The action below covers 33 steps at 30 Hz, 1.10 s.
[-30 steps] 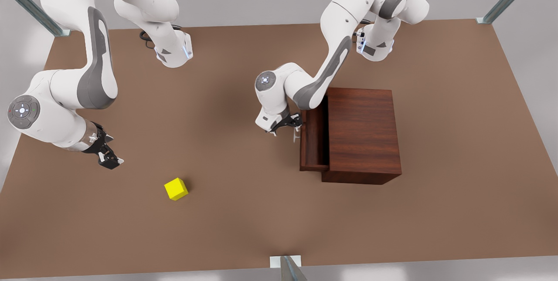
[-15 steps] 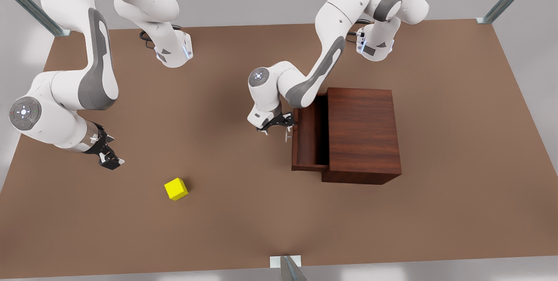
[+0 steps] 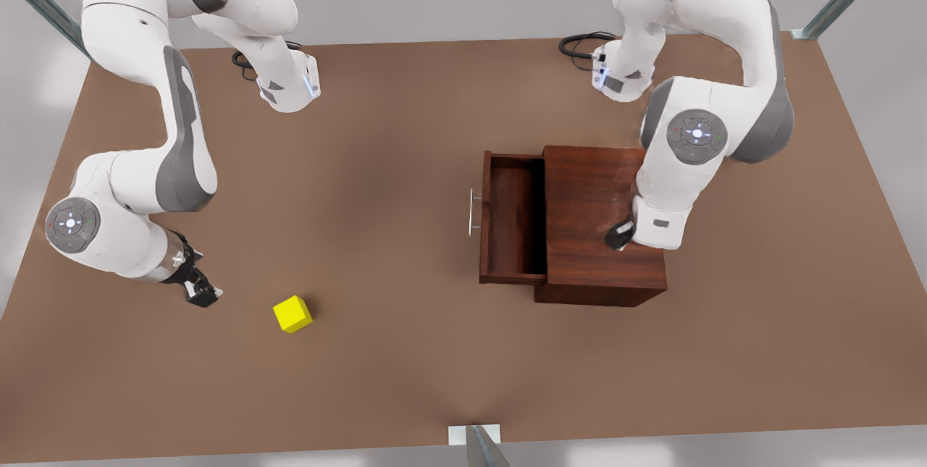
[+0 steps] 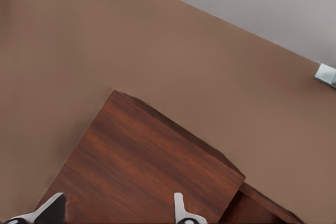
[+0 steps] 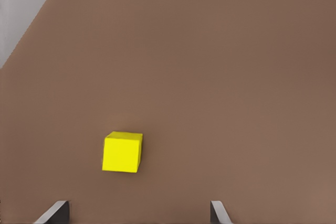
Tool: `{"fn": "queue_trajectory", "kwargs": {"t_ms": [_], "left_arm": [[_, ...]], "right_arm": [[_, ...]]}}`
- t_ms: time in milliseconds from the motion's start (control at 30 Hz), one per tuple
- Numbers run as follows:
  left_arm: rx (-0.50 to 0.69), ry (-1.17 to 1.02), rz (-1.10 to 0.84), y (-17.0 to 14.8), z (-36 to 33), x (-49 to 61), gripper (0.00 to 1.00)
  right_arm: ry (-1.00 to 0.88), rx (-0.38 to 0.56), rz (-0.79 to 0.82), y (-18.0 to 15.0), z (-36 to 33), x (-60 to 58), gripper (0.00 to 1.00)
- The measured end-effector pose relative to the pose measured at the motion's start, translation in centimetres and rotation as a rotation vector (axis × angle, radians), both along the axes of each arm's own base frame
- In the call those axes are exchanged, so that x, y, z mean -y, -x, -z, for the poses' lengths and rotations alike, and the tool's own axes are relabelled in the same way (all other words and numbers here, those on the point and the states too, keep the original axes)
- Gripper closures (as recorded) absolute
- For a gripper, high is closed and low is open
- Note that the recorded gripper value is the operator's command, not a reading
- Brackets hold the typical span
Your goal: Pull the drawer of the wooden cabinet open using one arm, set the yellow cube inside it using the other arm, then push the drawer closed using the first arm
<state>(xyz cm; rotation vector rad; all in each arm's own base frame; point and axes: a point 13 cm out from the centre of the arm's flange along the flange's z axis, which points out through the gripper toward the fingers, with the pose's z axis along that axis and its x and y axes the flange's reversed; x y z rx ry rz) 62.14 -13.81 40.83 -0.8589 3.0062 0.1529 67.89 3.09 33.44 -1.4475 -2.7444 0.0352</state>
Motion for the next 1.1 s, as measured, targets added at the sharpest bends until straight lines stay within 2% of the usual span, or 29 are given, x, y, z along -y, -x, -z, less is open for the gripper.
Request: {"fn": "queue_trajectory", "kwargs": {"t_ms": [33, 133, 300, 433, 567, 700, 1100], "left_arm": [[-0.033, 0.039, -0.048, 2.3, 0.3, -5.3, 0.00], [-0.054, 0.134, -0.017, 4.5, 0.0, -7.5, 0.00], [-0.043, 0.145, 0.157, 4.3, -0.9, -5.8, 0.00], [-0.035, 0.148, 0.249, 4.2, -1.5, -5.8, 0.00], [-0.036, 0.150, 0.313, 4.2, -1.7, -6.3, 0.00], [-0.041, 0.147, 0.373, 4.3, -1.6, -6.3, 0.00], [-0.063, 0.147, 0.488, 4.8, -1.5, -6.2, 0.00]], "right_arm": [[0.005, 0.000, -0.012, -0.8, 1.0, -0.6, 0.00], [0.013, -0.008, -0.016, -2.4, 5.6, -0.8, 0.00], [-0.010, -0.028, -0.031, -2.0, 17.1, -3.3, 0.00], [-0.045, 0.001, 0.003, -1.7, 21.9, -4.3, 0.00], [-0.061, 0.072, 0.027, -3.2, 21.6, -5.1, 0.00], [-0.046, 0.103, 0.016, -3.8, 21.4, -6.4, 0.00], [0.063, 0.054, -0.048, -2.6, 24.9, -4.8, 0.00]]}}
